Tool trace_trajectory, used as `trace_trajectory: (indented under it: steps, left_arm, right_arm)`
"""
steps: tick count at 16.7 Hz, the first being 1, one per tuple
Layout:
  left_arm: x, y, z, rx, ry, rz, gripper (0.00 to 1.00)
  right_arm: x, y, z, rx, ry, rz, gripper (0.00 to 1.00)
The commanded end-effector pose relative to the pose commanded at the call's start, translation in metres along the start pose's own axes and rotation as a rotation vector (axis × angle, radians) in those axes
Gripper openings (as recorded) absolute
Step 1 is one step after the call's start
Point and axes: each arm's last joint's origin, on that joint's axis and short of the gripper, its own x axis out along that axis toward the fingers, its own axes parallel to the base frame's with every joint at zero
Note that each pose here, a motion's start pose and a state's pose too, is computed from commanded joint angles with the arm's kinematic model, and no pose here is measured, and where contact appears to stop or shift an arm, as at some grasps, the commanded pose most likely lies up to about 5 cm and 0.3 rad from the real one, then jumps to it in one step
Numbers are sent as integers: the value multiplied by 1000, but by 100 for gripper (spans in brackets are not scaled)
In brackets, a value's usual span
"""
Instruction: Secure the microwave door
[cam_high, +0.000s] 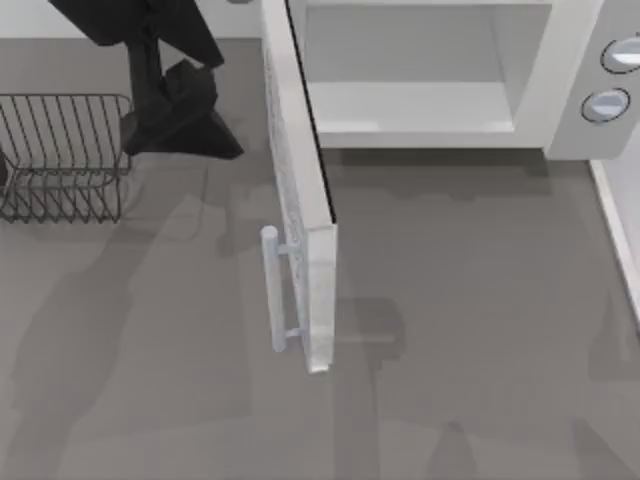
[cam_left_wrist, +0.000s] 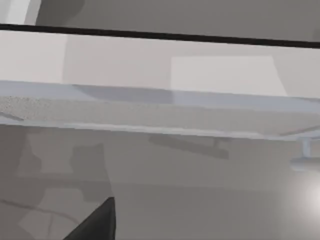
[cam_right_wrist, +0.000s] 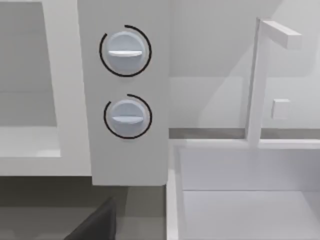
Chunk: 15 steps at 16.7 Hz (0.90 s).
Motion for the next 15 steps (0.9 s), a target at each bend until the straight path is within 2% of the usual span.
trace_trajectory:
  steps: [9,15]
  left_arm:
    - [-5,3,4,26,-20,7,100]
    - [43,5,8,31,-21,4,100]
  right_arm:
    - [0,0,0,0,0,0,100]
    - [0,0,0,0,0,0,100]
